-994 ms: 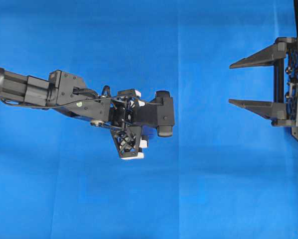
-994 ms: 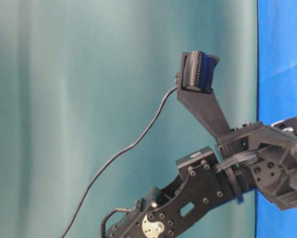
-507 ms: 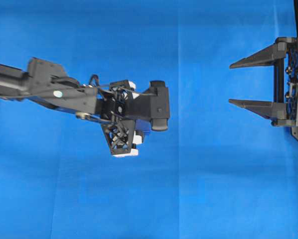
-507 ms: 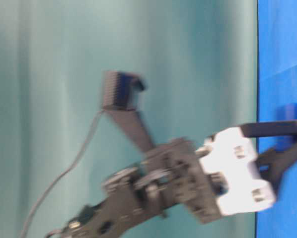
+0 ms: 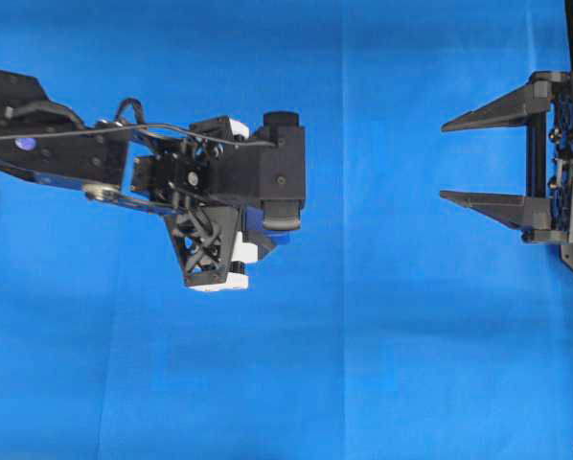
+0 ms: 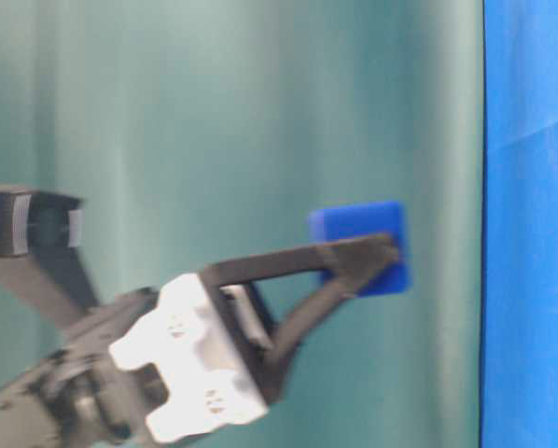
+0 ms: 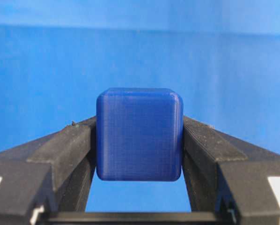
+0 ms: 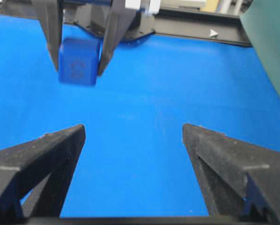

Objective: Handover the blue block to the right arm after grasping it with the left arm, then place it in the designated position.
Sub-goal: 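Close the left gripper on the blue cube and lift it, then rotate the left gripper upright, holding the cube toward the center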

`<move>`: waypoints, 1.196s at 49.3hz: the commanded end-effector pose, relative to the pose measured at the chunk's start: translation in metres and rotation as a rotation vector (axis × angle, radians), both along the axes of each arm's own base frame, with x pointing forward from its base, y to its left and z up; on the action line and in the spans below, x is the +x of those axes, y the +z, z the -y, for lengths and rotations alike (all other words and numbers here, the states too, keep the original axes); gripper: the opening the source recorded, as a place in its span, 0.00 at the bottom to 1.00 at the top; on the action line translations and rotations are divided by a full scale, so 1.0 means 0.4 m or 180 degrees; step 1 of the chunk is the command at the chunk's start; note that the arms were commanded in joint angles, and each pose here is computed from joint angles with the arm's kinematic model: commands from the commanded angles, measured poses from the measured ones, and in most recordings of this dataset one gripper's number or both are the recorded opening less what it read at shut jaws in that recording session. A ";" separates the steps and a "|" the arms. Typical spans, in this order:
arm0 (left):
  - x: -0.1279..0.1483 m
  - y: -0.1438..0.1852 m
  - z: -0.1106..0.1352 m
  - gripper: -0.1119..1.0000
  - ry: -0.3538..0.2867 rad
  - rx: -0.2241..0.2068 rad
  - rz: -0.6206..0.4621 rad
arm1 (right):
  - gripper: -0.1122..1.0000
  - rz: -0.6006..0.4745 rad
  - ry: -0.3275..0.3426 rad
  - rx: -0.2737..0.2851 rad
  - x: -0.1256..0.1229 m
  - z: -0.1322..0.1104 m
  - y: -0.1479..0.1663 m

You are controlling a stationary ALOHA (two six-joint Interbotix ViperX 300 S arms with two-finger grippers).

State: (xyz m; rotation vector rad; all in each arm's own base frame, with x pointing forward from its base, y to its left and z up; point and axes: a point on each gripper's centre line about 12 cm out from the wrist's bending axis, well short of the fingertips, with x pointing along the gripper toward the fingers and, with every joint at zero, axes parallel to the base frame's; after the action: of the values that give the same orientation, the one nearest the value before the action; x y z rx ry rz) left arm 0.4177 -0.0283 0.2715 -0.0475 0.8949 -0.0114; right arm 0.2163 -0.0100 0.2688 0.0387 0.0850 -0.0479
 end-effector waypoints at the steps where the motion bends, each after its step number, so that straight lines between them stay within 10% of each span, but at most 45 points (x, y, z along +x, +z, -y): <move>1: -0.007 0.082 0.004 0.51 -0.0022 -0.0006 0.0230 | 0.97 0.0084 -0.0013 0.0010 0.008 0.002 0.025; 59: -0.014 0.088 0.003 0.51 -0.0018 -0.0004 0.0230 | 0.97 0.0088 -0.0013 0.0010 0.008 0.002 0.027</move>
State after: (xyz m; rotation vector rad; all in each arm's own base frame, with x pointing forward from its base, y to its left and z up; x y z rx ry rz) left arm 0.4151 -0.0287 0.2855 -0.0465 0.8781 -0.0139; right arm 0.2165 -0.0100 0.2692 0.0387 0.0850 -0.0479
